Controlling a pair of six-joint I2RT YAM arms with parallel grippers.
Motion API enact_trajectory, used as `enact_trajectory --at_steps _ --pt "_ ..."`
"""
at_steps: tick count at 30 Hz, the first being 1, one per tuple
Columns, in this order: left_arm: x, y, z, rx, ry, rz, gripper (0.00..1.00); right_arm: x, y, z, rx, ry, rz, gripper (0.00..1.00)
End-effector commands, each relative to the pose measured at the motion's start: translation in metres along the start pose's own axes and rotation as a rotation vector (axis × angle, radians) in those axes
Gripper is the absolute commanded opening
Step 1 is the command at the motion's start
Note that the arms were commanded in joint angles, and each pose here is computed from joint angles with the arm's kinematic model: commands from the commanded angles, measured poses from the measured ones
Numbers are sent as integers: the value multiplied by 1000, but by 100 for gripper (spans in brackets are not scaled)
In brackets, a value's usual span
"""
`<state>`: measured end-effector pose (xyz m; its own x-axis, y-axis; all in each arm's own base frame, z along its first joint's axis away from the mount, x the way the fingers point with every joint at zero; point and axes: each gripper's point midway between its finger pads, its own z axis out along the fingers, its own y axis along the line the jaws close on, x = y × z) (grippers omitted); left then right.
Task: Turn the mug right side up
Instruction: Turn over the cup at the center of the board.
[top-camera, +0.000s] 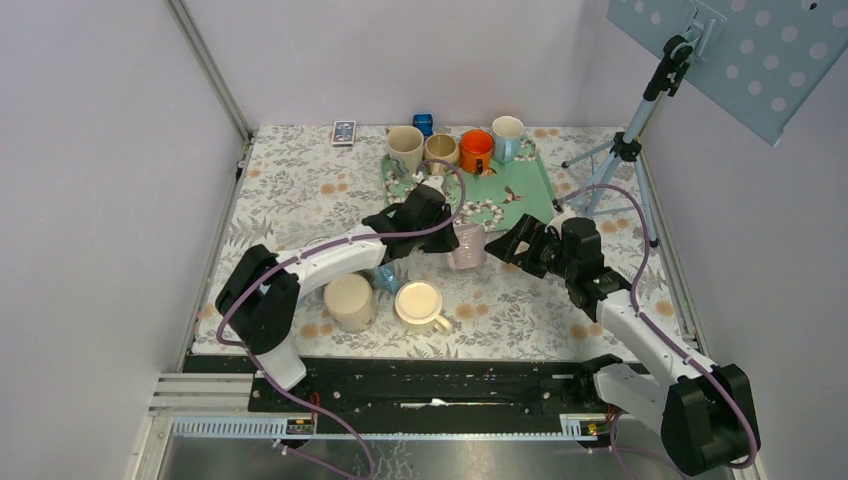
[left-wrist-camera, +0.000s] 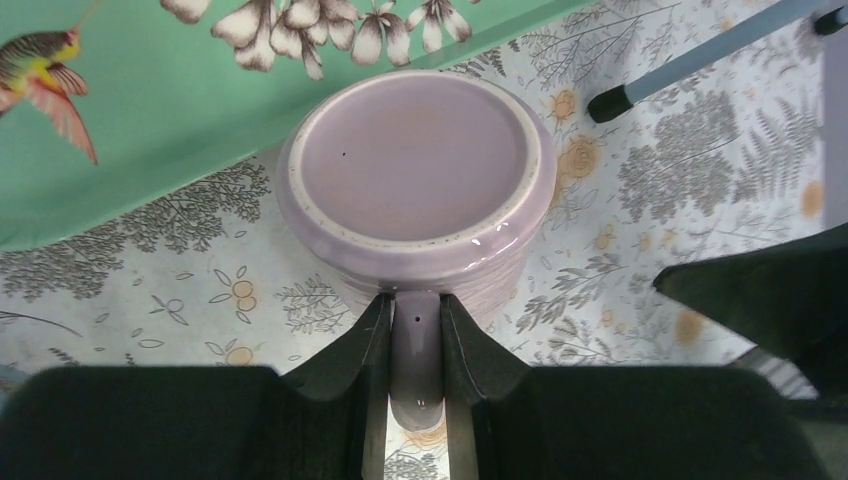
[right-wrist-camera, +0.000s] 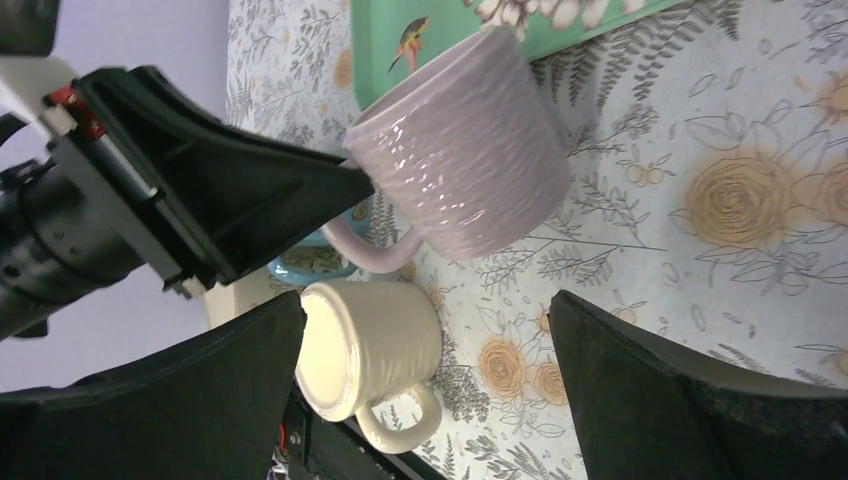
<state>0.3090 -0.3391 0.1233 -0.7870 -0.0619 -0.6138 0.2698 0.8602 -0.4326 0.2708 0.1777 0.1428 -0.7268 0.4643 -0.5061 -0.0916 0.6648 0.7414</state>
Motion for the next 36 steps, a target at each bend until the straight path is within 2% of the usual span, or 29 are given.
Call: enact_trajectory --at_steps 1,10,20,29,36 --pt "-55 -48 -27 255 -135 -186 0 0 26 1 -87 -6 -24 100" --pt "-63 -57 -31 449 -93 -417 0 23 45 13 -122 57 52 97" --pt "-57 -64 -25 526 -47 -564 0 41 52 28 -186 114 240 81" --pt "-58 -67 -19 567 -42 -652 0 44 45 27 -177 90 350 79" --pt "-58 -71 -23 632 -34 -740 0 31 47 30 -199 20 444 78"
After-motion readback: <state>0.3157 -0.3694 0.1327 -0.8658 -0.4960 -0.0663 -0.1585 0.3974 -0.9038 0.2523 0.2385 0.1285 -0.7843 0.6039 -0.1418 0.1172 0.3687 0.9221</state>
